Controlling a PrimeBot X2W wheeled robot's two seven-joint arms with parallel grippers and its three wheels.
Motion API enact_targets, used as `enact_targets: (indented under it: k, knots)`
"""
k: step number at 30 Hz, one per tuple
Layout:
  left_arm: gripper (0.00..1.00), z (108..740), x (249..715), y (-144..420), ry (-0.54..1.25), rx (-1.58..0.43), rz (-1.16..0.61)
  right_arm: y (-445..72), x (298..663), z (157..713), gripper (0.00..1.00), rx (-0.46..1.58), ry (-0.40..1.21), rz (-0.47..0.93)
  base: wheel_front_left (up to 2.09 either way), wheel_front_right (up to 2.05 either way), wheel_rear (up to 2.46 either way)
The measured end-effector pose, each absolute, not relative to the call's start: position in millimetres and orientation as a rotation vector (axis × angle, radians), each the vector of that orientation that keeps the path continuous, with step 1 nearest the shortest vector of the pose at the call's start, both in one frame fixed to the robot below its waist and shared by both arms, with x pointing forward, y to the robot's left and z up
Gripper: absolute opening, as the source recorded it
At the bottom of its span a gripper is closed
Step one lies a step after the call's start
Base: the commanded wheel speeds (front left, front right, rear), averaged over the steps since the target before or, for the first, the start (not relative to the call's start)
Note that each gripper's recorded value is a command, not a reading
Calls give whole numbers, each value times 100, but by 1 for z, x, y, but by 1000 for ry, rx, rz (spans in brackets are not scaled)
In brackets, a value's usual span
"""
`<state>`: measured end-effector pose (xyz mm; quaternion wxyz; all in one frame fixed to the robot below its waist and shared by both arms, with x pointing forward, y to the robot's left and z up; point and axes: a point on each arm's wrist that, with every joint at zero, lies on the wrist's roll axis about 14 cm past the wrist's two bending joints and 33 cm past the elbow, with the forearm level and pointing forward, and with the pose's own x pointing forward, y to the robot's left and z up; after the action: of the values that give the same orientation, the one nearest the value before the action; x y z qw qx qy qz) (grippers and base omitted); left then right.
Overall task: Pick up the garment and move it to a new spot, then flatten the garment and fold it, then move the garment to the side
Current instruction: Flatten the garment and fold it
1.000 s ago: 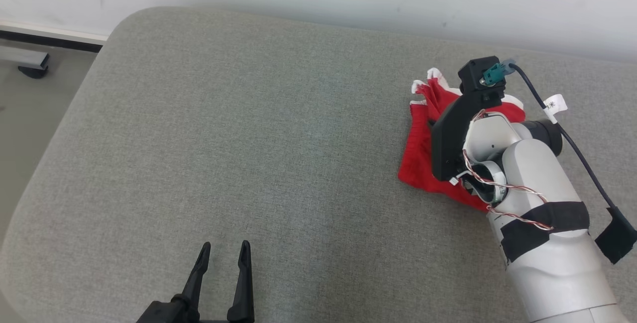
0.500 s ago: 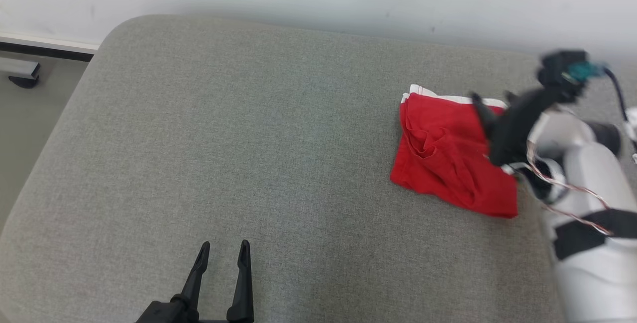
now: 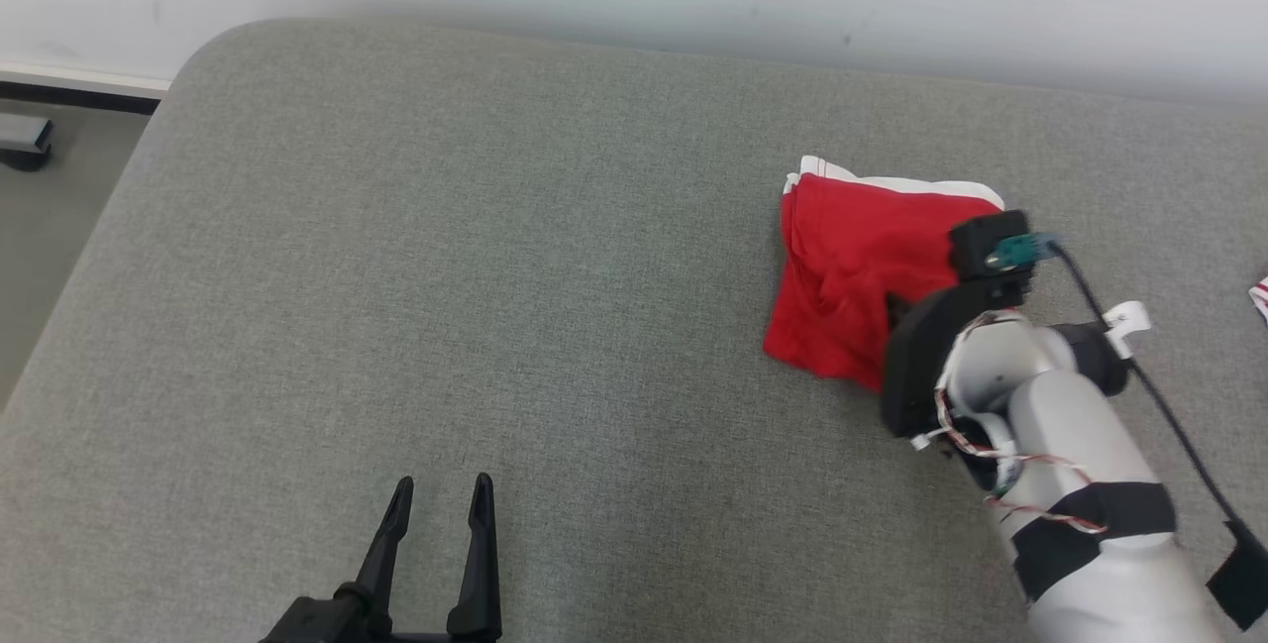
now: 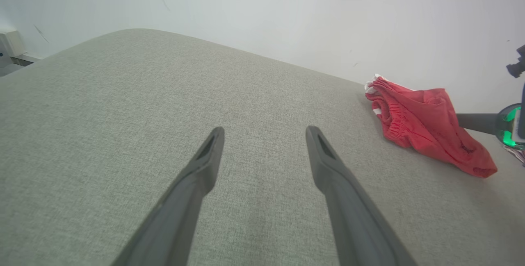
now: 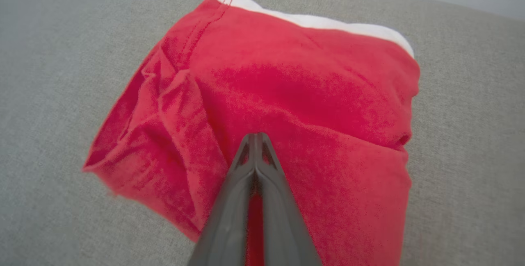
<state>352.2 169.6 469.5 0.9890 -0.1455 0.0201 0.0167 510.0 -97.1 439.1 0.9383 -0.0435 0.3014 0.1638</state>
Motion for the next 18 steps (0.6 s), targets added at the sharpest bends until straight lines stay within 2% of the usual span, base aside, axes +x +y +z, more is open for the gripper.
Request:
enact_targets:
  k: [8,12,13,14,15,18]
  knots:
    - [100,473,354,168,29,-293,28,-31,463,425,0,-115,699,553,0,0,0]
    - [100,474,353,169,25,-293,28,-15,439,428,0,-69,709,627,0,0,0]
    - [100,475,353,169,24,-293,29,-12,436,432,25,-50,697,637,0,0,0]
    - [100,475,353,169,23,-293,29,-12,433,436,81,-32,682,642,0,0,0]
    - [100,476,353,169,20,-293,28,-11,431,442,100,-7,660,646,0,0,0]
    - [100,479,353,169,9,-293,29,-16,428,458,100,78,581,620,0,0,0]
